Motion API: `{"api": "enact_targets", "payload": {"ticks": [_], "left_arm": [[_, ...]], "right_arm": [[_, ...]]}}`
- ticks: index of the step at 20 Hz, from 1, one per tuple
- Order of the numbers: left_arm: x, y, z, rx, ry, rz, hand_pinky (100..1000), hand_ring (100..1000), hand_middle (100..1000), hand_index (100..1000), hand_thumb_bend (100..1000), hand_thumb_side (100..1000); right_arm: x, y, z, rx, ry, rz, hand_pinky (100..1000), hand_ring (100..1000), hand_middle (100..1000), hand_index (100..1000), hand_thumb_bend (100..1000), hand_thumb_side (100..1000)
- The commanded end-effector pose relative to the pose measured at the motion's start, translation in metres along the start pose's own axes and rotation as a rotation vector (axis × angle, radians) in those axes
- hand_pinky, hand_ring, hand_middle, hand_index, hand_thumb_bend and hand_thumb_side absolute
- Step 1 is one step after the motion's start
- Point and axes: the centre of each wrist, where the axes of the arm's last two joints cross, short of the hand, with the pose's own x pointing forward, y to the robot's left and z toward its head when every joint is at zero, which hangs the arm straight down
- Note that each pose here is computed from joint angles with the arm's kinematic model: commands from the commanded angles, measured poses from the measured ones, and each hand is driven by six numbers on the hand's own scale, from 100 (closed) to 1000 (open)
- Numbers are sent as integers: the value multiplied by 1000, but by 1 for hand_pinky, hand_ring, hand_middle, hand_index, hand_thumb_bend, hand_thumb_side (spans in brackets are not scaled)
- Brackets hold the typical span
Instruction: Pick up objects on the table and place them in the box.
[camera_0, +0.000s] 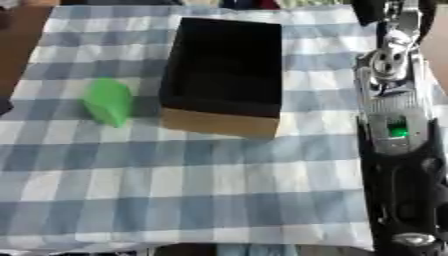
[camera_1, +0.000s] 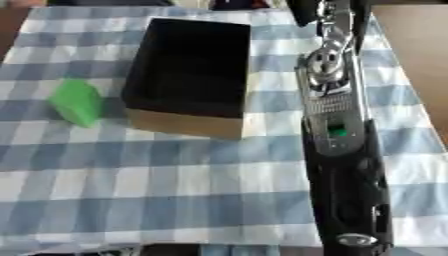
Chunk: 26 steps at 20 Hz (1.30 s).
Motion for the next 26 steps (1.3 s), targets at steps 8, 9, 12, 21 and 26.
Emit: {"api": "enact_targets", "payload": {"ticks": [8,9,12,21,26], "left_arm": [[-31,21,-7,-254,-71,-62,582,831,856,964,594,236],[-34,21,-8,-260,-72,-60,585,832,856,963,594,237],[-45,19,-9,-280,-59,-47,602,833,864,974,612,241],[-65,8,-30,-414,-49,36,752,862,895,995,689,100],[-71,3,-45,-483,-20,146,865,871,900,1000,677,100]], "right_arm": [[8,5,-1,22,-29,-15,826,910,758,950,100,602],[8,6,-1,25,-30,-17,826,910,757,950,100,603],[8,7,0,33,-30,-21,826,910,757,950,100,604],[7,11,5,59,-19,-36,827,912,757,951,100,614],[6,11,6,63,-14,-41,827,912,756,952,100,622]]}}
